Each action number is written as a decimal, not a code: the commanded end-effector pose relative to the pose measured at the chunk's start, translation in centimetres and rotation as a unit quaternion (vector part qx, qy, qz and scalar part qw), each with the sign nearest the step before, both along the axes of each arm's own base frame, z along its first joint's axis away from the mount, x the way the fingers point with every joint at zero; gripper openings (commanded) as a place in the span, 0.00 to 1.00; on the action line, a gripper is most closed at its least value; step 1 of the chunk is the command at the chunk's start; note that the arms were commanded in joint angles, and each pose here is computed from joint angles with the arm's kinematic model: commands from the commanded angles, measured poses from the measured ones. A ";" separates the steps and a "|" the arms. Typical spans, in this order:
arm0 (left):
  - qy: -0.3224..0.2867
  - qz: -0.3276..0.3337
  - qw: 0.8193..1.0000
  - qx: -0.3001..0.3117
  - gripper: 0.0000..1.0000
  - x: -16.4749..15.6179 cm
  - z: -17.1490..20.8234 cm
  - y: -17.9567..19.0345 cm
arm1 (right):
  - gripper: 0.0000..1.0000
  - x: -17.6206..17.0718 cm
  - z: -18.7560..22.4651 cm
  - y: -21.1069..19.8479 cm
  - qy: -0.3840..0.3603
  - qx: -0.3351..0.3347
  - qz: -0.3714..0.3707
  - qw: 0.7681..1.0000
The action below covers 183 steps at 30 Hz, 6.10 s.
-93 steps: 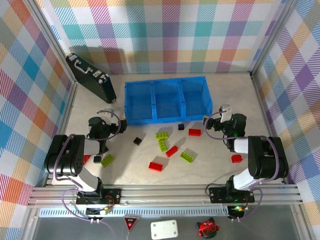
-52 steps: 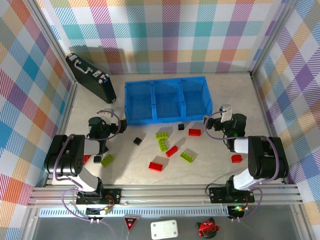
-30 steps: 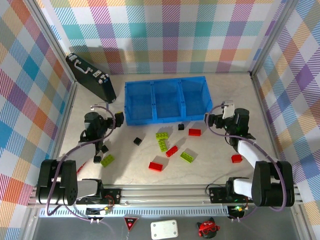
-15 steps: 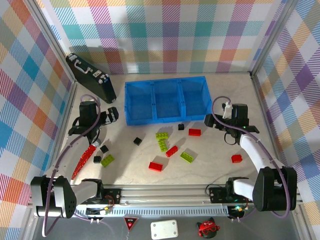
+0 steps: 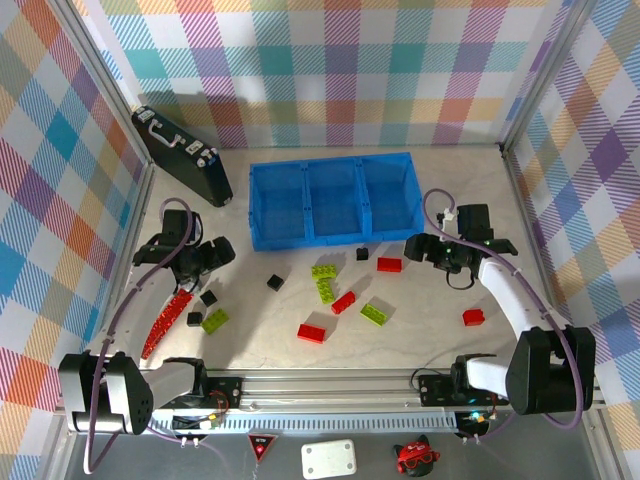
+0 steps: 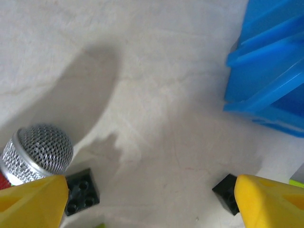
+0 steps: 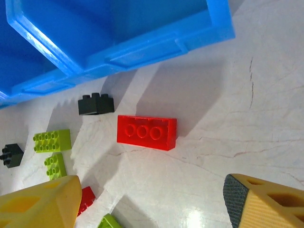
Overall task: Sort the legos into containers by color
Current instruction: Pick up the lego from the bottom-left of the table, then place the lego in the container.
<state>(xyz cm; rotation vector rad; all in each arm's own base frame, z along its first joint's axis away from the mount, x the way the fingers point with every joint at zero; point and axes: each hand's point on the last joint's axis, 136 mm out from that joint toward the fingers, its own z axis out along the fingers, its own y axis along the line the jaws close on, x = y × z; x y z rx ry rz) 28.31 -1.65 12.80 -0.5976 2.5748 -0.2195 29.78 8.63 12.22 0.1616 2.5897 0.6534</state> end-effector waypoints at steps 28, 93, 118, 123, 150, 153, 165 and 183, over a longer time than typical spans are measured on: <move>0.147 0.122 0.981 0.019 0.53 -5.5 -7.6 2.1 | 0.81 -0.3 2.0 1.2 -0.014 0.027 0.022 0.999; 0.052 0.001 0.998 0.025 0.35 2.4 4.4 -2.6 | 0.82 -1.4 4.1 0.8 -0.032 0.018 0.018 0.999; 0.081 -0.177 0.979 0.057 0.35 12.4 1.3 -16.4 | 0.81 -1.6 4.0 0.6 -0.020 0.008 0.022 1.000; 0.119 -0.200 0.971 0.053 0.35 12.8 -2.5 -17.4 | 0.81 -1.6 3.9 0.6 -0.019 0.006 0.023 1.000; 0.141 -0.203 0.963 0.105 0.46 15.9 -7.5 -16.8 | 0.82 -2.0 3.9 0.2 -0.022 -0.002 0.017 1.000; 0.128 -0.201 0.966 0.099 0.47 15.9 -6.0 -16.9 | 0.82 -2.1 4.1 0.3 -0.024 -0.001 0.017 1.000; 0.093 -0.182 0.976 0.080 0.47 12.3 0.8 -15.3 | 0.82 -2.4 4.4 0.6 -0.029 0.011 0.019 0.999; 0.144 -0.082 0.983 0.077 0.46 -0.3 0.6 -7.0 | 0.81 -2.8 4.4 1.7 -0.029 0.031 0.035 0.998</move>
